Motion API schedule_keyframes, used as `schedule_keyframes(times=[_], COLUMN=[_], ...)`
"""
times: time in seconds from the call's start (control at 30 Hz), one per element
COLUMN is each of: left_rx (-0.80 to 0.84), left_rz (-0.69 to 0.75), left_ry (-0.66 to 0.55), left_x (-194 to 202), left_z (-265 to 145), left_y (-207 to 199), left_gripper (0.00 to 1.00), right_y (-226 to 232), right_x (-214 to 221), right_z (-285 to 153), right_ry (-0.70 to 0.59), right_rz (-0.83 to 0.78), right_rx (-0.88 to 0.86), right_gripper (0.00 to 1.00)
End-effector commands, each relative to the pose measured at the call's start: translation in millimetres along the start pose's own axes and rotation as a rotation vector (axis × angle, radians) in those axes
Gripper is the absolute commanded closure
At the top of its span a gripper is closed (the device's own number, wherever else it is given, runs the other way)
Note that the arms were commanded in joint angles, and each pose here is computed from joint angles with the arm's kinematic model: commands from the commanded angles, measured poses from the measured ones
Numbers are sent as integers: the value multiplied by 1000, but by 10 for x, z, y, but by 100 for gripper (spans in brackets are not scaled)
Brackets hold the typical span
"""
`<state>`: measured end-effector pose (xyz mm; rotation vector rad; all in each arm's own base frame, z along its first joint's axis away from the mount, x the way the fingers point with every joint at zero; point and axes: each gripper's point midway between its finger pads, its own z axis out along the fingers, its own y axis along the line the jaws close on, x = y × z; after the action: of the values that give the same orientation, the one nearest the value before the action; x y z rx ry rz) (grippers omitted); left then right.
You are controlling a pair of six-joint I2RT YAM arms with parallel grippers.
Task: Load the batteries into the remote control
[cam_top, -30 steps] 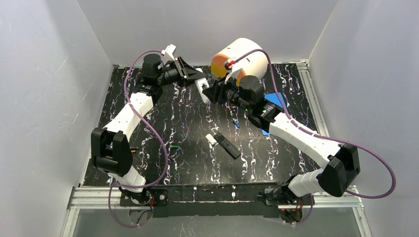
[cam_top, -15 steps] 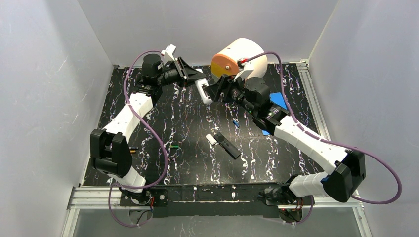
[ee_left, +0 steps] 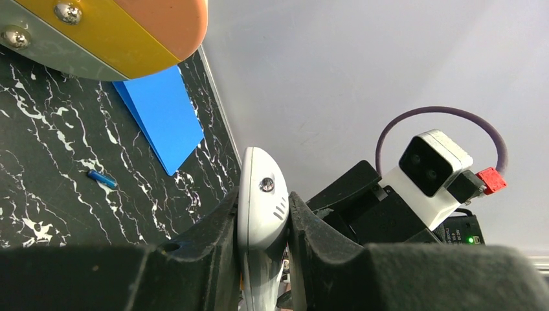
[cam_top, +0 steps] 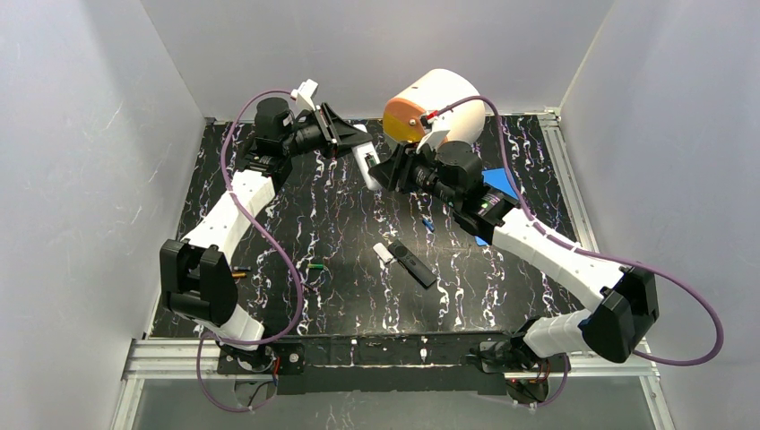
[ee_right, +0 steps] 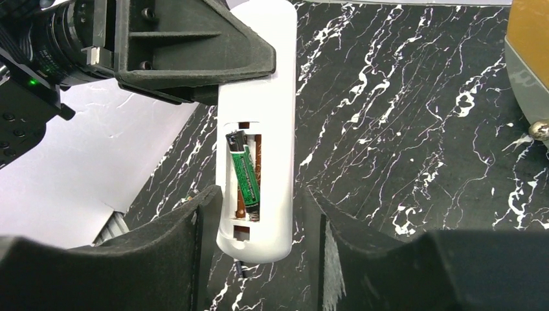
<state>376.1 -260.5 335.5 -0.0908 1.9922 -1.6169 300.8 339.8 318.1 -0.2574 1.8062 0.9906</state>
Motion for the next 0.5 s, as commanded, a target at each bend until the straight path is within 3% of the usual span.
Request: schedule_keyframes(times=[0.0,0.47], left_rx=[55,56], left_rz=[50,52], left_ry=[13,9], left_x=[74,67], left_z=[-130,-133], left_y=[-294,-304], left_gripper=[100,100], right_y=[30,-21], right_x=[-76,-23], right_z=[27,89], right_ry=[-18,-5], right_rz=[0,27], right_rx=[-9,15], right_gripper=[45,56])
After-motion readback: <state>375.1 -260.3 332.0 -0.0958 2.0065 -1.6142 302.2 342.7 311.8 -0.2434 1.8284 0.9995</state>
